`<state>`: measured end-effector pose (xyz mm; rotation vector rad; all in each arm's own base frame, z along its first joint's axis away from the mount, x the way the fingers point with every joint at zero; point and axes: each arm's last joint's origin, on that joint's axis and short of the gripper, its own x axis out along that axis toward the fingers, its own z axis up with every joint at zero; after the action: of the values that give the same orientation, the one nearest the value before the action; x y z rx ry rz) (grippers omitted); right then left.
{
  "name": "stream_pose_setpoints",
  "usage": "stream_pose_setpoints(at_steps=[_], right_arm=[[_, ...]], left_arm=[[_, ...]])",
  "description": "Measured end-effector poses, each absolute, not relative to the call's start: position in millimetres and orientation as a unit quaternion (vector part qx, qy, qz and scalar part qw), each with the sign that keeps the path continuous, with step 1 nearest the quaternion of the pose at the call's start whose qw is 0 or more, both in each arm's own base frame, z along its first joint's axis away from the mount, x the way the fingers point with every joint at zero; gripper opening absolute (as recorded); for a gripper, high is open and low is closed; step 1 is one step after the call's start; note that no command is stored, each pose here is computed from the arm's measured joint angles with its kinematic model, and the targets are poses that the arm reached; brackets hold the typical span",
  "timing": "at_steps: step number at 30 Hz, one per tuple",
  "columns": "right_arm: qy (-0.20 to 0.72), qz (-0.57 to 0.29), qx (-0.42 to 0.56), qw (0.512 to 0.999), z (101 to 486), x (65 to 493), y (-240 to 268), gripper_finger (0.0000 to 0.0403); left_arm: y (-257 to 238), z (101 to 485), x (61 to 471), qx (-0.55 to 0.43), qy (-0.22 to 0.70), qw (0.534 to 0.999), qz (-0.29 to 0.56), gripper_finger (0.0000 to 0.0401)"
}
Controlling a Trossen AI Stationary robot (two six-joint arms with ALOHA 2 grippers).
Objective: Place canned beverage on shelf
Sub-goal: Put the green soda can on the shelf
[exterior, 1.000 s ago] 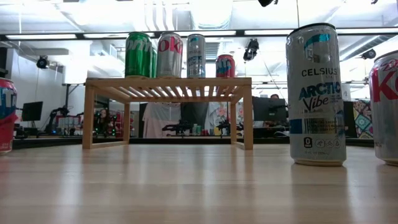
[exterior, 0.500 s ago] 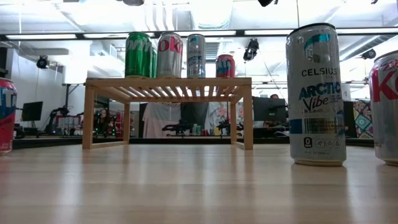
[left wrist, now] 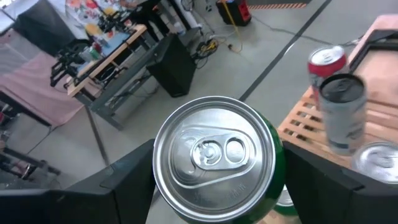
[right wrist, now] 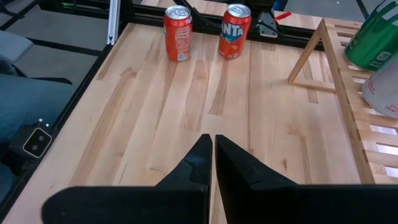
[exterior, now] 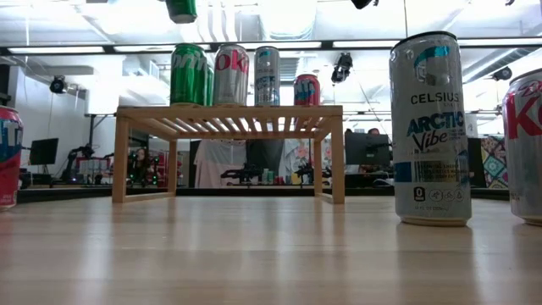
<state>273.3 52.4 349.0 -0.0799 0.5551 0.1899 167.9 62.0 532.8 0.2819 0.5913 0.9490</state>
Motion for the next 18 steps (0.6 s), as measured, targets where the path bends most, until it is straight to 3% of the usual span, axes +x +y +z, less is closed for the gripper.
stream_pose_setpoints(at_steps=[18], right_arm=[[0.274, 0.092, -0.035, 0.957, 349, 273, 52, 0.0009]], left_arm=[[141, 509, 196, 0.099, 0.354, 0.823, 0.434, 0.0282]])
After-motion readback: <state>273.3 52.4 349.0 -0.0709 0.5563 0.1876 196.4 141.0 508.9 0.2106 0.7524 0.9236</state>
